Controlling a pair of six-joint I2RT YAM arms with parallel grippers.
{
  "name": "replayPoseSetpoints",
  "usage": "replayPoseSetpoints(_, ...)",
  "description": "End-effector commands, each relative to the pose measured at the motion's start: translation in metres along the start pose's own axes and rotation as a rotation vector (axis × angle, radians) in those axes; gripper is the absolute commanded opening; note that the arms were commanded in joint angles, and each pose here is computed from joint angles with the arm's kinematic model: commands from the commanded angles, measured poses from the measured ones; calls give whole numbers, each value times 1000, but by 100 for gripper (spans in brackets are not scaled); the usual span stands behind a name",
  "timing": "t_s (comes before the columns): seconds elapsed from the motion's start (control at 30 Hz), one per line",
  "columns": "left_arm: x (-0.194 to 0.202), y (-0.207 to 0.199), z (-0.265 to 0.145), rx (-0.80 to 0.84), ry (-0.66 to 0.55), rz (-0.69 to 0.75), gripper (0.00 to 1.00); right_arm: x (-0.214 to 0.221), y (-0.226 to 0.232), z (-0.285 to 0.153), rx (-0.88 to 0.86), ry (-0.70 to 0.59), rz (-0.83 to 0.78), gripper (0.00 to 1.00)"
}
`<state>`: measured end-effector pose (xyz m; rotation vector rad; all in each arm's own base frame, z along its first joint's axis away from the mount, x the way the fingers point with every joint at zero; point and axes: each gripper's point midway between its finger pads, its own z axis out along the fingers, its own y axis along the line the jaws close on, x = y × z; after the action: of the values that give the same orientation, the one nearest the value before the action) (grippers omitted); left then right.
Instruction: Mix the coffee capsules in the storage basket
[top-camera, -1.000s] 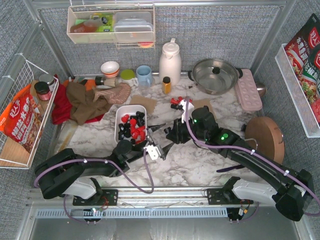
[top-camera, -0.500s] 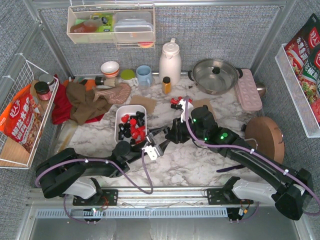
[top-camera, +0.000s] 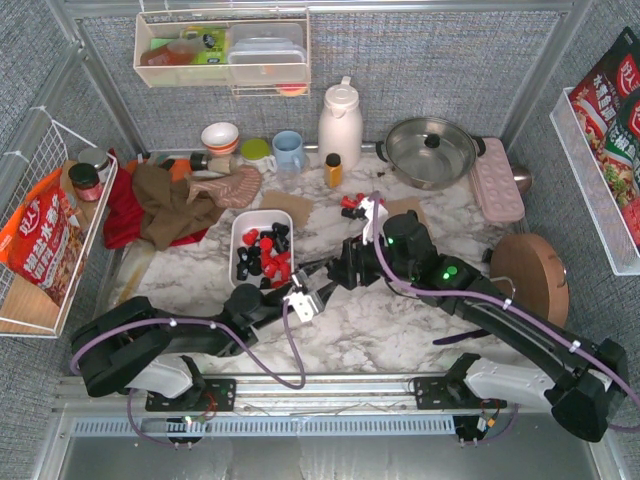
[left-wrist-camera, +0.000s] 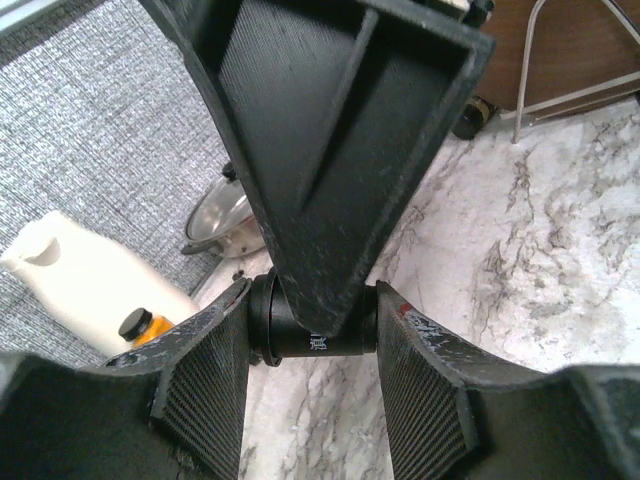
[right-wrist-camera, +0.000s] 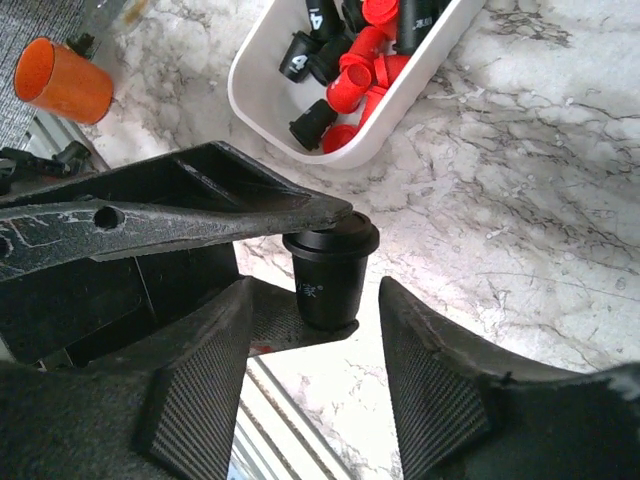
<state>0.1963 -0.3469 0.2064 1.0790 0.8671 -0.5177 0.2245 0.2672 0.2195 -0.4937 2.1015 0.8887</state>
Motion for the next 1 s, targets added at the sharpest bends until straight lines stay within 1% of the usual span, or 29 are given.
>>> replayPoseSetpoints(0.0,0,-1,-3,-7,-1,-31,51,-11,-4,-5,36,-42,-13,58)
replayPoseSetpoints(0.13,2,-1,-7,-18,8,-50,49,-13,-10,-12,80,-46,-30,59)
replayPoseSetpoints(0.2,3,4,-12,-54,17,-74,49,-15,-16,-19,121,-52,-52,61)
replayPoseSetpoints(0.37,12,34,-42,-281,55,-191,46,-24,-36,-43,248,-94,-115,63)
replayPoseSetpoints(0.5,36,51,-69,-445,165,-259,43,-27,-48,-56,320,-125,-148,65)
replayPoseSetpoints(0.6,56,62,-85,-563,274,-346,43,-27,-57,-62,369,-132,-160,67)
replayPoseSetpoints(0.7,77,77,-102,-702,406,-449,46,-26,-65,-65,418,-132,-159,69)
replayPoseSetpoints(0.77,88,87,-112,-781,471,-534,48,-25,-72,-67,453,-129,-154,69)
replayPoseSetpoints(0.8,93,90,-117,-820,488,-597,49,-24,-75,-68,472,-129,-151,69)
replayPoseSetpoints(0.87,99,97,-127,-881,518,-676,51,-23,-81,-71,509,-133,-143,70)
replayPoseSetpoints(0.97,107,98,-140,-923,567,-745,56,-20,-91,-76,566,-137,-132,72)
